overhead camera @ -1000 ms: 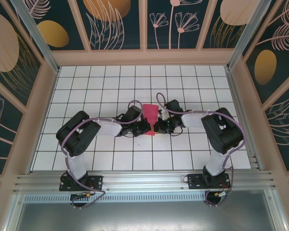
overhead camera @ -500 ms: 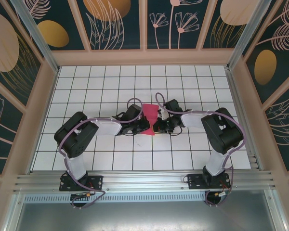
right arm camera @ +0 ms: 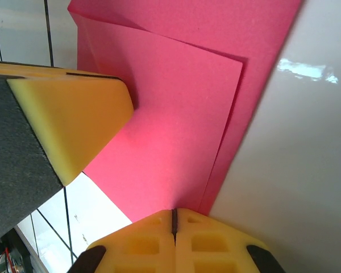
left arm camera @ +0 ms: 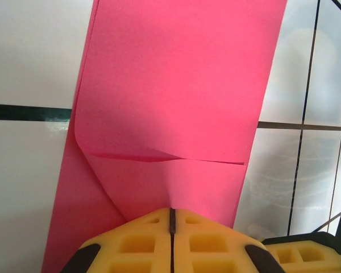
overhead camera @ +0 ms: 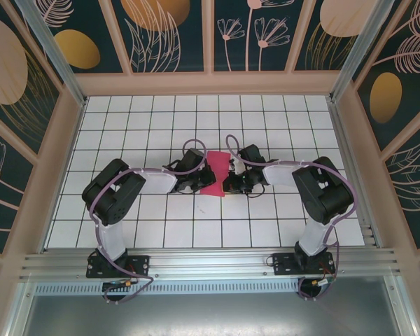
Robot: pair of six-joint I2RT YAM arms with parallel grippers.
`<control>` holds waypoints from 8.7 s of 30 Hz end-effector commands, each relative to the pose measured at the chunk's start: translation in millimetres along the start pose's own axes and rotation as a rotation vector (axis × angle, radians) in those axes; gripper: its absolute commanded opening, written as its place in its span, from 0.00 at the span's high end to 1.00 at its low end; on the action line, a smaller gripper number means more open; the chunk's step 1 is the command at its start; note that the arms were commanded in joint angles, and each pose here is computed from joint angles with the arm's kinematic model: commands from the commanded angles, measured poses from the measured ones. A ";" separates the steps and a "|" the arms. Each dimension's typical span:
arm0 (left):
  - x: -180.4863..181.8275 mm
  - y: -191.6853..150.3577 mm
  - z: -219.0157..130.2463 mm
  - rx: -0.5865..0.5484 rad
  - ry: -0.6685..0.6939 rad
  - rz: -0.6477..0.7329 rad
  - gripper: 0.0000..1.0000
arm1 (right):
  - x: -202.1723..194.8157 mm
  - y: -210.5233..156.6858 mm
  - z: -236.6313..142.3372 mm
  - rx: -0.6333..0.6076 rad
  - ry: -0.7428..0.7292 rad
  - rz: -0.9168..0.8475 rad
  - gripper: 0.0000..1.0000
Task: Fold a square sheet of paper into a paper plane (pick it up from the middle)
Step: Fold the triangle a second time at the center of the table, then turn over the paper at the center of the table, then rotate the paper at the center of the table.
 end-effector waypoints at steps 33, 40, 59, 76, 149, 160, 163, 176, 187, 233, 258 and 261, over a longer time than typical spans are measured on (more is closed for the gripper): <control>20.3 -6.6 1.1 0.023 0.047 0.021 0.92 | 2.8 -13.9 17.9 0.113 0.002 -0.005 0.91; 23.6 -8.4 2.8 0.027 0.061 0.017 0.92 | -6.3 -29.7 13.2 0.145 0.022 0.015 0.91; 30.1 15.2 -7.4 -0.032 0.048 0.031 0.91 | -38.5 -50.6 18.7 0.187 -0.066 0.071 0.99; 52.4 39.9 -9.3 -0.077 0.067 0.020 0.88 | -46.6 -46.9 15.1 0.172 -0.064 0.098 1.00; 0.4 -2.2 4.2 0.086 -0.161 0.034 0.95 | -0.1 55.7 -8.7 -0.143 -0.055 0.044 0.57; 2.2 -7.3 6.6 0.102 -0.158 0.043 0.95 | 6.4 57.4 -8.1 -0.135 -0.006 0.068 0.62; 2.4 -8.1 6.3 0.103 -0.157 0.044 0.95 | 6.3 57.5 -7.6 -0.134 -0.004 0.080 0.62; 1.0 -6.6 3.9 0.094 -0.161 0.047 0.95 | 13.8 56.5 -8.5 -0.129 0.068 0.089 0.62; -0.6 -4.2 -0.1 0.071 -0.157 0.042 0.95 | 9.3 39.9 -4.2 -0.067 0.126 0.035 0.65; 36.3 27.5 -226.9 -0.867 0.152 -0.172 0.84 | 75.7 -10.2 47.5 -0.089 -0.811 -0.384 0.74; -24.3 14.2 -45.0 -0.130 -0.062 0.017 0.88 | 6.5 45.1 -79.5 -0.254 0.006 -0.049 0.49; -14.8 7.5 -34.2 -0.106 -0.021 -0.009 0.81 | 0.2 52.2 -68.7 -0.218 -0.008 -0.046 0.51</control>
Point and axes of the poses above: each hand's point on the last joint's axis, 136 mm out from that joint toward the fingers, its own z axis out along the fingers, its own x axis along the line the jaws close on, y = z × x, the point moved 6 cm from there along -z, back along the fingers, and after that the axes turned 8 degrees about z, right-handed, at the moved point
